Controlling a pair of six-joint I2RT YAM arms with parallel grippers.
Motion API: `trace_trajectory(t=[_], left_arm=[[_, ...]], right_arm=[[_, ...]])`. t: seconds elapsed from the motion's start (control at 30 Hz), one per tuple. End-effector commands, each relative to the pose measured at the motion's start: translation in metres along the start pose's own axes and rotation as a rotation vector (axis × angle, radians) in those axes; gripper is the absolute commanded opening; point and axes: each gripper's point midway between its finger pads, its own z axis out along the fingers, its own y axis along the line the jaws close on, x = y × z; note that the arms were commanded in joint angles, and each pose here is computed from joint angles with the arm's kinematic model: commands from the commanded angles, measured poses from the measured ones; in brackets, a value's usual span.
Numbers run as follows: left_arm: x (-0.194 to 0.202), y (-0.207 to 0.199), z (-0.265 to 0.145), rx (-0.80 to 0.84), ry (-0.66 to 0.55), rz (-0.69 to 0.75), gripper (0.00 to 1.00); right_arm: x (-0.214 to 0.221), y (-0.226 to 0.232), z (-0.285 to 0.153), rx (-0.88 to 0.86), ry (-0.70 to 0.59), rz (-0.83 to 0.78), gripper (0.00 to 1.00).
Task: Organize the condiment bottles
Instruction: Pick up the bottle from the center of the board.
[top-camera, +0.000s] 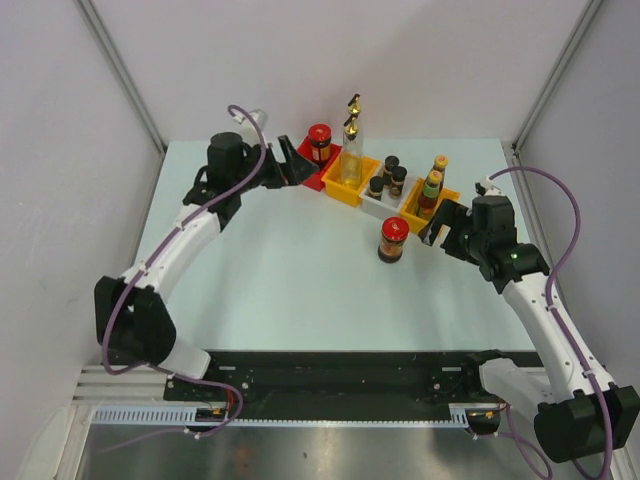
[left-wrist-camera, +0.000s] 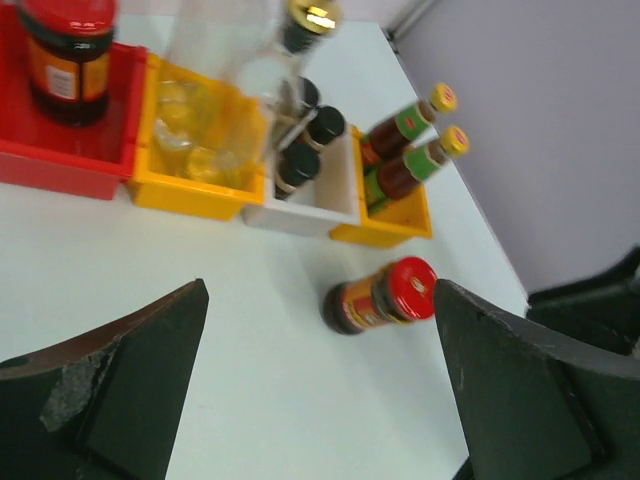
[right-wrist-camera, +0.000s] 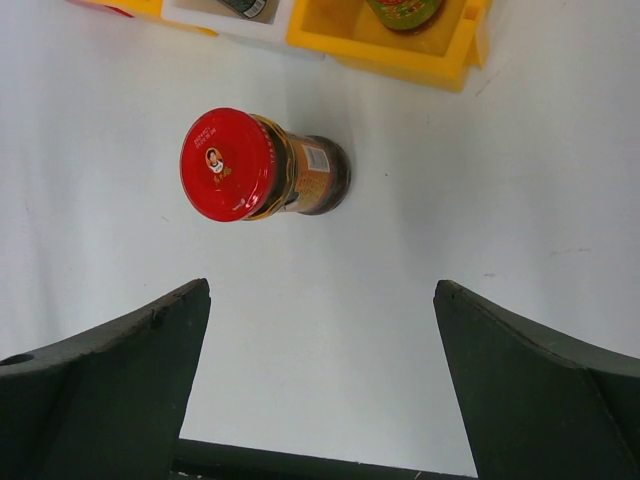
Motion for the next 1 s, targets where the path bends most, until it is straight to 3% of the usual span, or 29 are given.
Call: trace_trajectory(t=[0.0,0.13,0.47,0.97], left_arm=[[0.020,-0.022,-0.017,-0.067,0.020,0.169,1.00],[0.054,-0.049,-0.009,0.013,0.067,0.176,1.00],[0.126,-0.120,0.019,0.149,0.132,0.374,1.00],[0.185,-0.135,0.102,0.055,0.212,0.535,1.00]], right_arm=[[-0.006,-0.002,-0.006,0.008,-0.029,0.002,0.99],[-0.007,-0.002,-0.004,0.010,-0.030,-0.001,1.00],[-0.010,-0.017,-0.005,0.087,-0.056,-0.014,1.00],[-0.016,-0.047,-0.017,0.197,-0.089,0.010,0.99]])
